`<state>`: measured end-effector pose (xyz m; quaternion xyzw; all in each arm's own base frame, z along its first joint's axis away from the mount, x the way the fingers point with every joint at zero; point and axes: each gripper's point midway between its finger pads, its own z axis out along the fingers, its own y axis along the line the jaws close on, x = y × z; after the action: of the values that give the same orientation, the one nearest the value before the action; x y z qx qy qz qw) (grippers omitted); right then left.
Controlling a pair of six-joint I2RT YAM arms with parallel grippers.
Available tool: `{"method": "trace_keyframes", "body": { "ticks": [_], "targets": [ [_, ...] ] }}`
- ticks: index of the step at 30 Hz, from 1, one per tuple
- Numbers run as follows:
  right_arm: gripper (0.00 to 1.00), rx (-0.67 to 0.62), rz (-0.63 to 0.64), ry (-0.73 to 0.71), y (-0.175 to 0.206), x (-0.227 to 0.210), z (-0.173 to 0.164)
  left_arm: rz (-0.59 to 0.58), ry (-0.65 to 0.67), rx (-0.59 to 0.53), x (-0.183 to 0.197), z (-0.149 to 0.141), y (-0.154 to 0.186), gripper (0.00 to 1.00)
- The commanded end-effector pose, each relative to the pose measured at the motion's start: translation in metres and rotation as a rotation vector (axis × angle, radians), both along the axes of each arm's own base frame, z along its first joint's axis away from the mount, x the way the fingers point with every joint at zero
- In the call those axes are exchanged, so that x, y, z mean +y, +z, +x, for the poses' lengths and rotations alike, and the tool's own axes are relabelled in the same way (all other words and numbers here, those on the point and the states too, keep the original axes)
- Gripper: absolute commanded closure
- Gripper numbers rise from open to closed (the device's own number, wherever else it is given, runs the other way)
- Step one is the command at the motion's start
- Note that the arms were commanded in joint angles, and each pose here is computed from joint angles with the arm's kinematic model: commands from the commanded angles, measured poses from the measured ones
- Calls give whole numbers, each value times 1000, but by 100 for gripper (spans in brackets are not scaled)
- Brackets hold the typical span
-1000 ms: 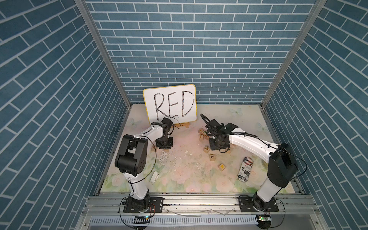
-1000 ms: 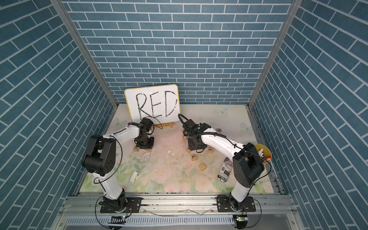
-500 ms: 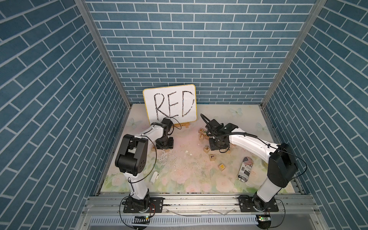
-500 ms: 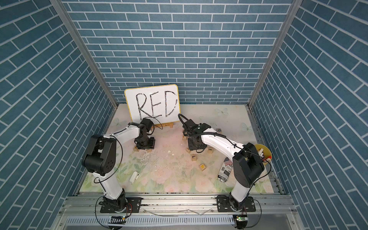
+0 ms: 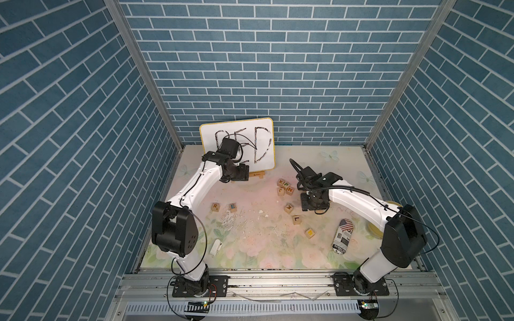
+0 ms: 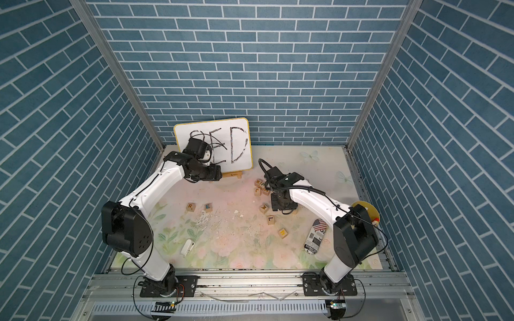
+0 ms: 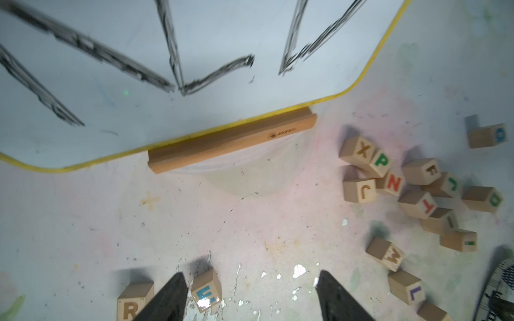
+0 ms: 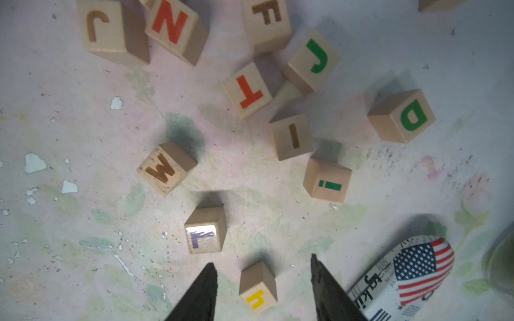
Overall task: Assemble the uppercase word "red" with letter blocks
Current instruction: Pick up the letter block from the center of the board.
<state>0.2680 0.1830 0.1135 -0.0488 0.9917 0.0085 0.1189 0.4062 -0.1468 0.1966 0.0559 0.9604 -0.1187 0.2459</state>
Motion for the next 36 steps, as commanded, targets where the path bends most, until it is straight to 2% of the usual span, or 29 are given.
{"method": "trace_keyframes", "body": {
  "ticks": [1, 6, 9, 12, 18, 30, 36],
  "targets": [
    [44, 18, 44, -87, 6, -19, -6, -8, -130, -48, -19, -4, 27, 21],
    [44, 2, 86, -150, 11, -38, 3, 118, -330, -140, -40, -10, 51, 17],
    [45, -8, 125, -172, 11, -40, 12, 71, -392, -161, -51, -19, 57, 11],
    [45, 17, 111, -208, 0, -51, 21, 28, -439, -176, -59, -27, 60, 8],
    [46, 33, 48, -313, -19, -83, 39, -1, -486, -178, -64, -36, 61, 8],
    [43, 72, 56, -423, -46, -103, 75, 1, -489, -187, -62, -40, 58, 8],
    [44, 78, 102, -456, -56, -102, 90, 7, -484, -201, -61, -40, 60, 8]
  ]
}}
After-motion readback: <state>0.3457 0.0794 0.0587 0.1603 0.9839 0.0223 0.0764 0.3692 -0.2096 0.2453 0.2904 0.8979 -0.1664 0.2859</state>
